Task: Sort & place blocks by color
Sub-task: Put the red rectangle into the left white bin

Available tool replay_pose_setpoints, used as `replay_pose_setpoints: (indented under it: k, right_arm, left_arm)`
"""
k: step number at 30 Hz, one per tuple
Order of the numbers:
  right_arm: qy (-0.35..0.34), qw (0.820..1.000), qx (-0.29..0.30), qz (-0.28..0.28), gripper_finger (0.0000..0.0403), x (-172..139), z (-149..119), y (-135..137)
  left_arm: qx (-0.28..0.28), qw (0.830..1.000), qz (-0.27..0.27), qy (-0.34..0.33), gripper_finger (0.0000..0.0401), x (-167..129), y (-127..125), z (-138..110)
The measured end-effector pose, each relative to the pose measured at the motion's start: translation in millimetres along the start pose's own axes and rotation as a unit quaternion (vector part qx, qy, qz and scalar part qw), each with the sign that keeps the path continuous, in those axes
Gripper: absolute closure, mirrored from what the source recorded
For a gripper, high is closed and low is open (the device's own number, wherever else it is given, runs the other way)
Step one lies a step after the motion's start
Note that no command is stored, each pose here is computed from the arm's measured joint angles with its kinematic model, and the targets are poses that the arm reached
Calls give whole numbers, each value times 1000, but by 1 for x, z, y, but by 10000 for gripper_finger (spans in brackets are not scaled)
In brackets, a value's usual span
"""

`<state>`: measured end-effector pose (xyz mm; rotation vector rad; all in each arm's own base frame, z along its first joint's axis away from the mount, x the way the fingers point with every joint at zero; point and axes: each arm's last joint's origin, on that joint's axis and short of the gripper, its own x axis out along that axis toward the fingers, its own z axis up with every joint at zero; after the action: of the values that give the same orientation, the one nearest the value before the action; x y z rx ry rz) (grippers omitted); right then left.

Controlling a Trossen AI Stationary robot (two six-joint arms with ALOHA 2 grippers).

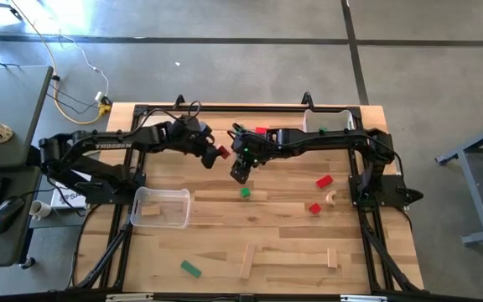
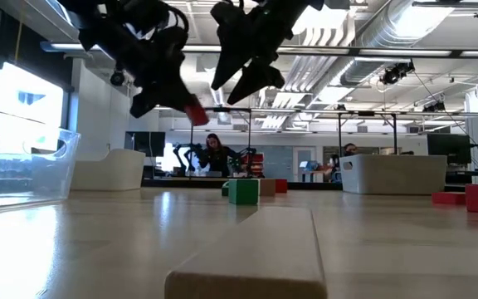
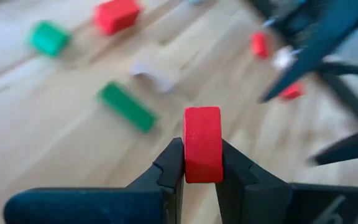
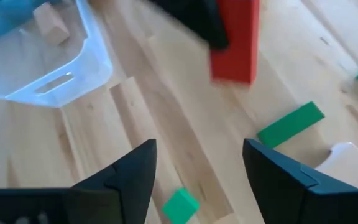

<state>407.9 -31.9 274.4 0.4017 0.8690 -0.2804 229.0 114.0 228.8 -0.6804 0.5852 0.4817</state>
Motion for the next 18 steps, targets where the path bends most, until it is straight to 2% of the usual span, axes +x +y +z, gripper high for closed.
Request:
replay_pose_setpoints:
  k: [4, 9, 13, 18]
  right_arm:
    - [12, 999, -31, 30, 177, 0, -1, 2]
    - [11, 995, -88, 40, 177, 1, -3, 5]
    - [19, 991, -128, 46, 176, 7, -12, 8]
    - [20, 980, -189, 55, 176, 13, -21, 15]
  left_arm:
    - [21, 998, 59, 2, 361, -18, 6, -4]
    - [38, 991, 131, -14, 361, -44, 13, -6]
    - [45, 976, 211, -7, 361, -59, 26, -10]
    - [40, 952, 301, 37, 361, -68, 46, -16]
